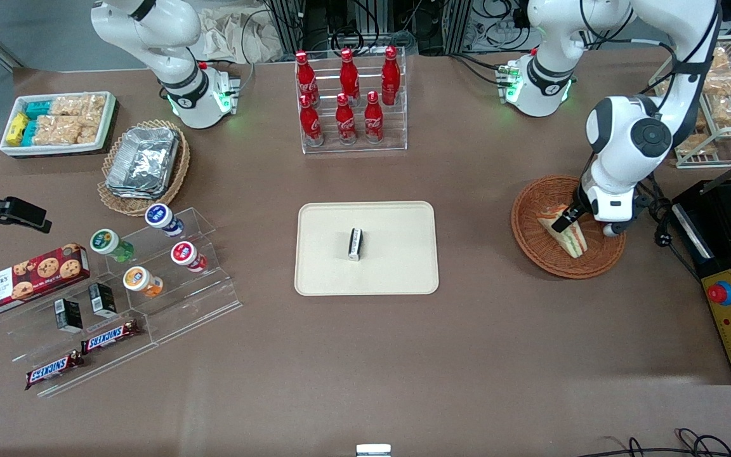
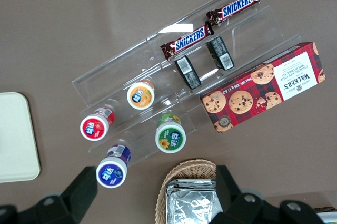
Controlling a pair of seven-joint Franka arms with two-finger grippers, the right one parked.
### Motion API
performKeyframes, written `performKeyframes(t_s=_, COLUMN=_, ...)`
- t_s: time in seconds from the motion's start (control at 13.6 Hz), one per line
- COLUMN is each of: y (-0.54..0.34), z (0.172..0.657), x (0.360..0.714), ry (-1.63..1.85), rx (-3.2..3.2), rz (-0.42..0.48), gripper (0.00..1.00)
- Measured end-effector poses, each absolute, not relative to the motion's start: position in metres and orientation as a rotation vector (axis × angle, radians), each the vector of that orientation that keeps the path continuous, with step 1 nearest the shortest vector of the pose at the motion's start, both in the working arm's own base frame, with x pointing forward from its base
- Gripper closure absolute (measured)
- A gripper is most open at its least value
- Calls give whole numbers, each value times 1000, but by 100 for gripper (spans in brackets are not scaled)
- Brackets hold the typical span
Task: Place sandwich from basket to tray
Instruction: 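Lower the left gripper and close it on the sandwich wedge, then lift the sandwich and carry it with the left gripper to the white tray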
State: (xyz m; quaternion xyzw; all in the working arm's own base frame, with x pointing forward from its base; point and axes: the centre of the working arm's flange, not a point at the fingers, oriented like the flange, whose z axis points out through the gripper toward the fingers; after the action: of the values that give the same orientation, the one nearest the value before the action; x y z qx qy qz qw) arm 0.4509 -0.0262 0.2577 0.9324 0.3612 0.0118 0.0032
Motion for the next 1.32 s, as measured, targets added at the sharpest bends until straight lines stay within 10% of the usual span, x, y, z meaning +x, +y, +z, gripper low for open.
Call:
performKeyframes(t_s=0.15, y=-26, z=247, x=451, ry=1133, rx=2926, rz=24, gripper=4)
performKeyframes(t_s=0.51, y=-27, z=241, x=453, ry=1129, rx=2925, rz=28, gripper=56)
performKeyframes(t_s=0.73, y=-29, z=261, x=459, ry=1076, rx=2952, rz=35, gripper=64)
performKeyframes(t_s=1.32, y=-52, z=487, x=489, ry=676, rx=3131, rz=-133, gripper=80)
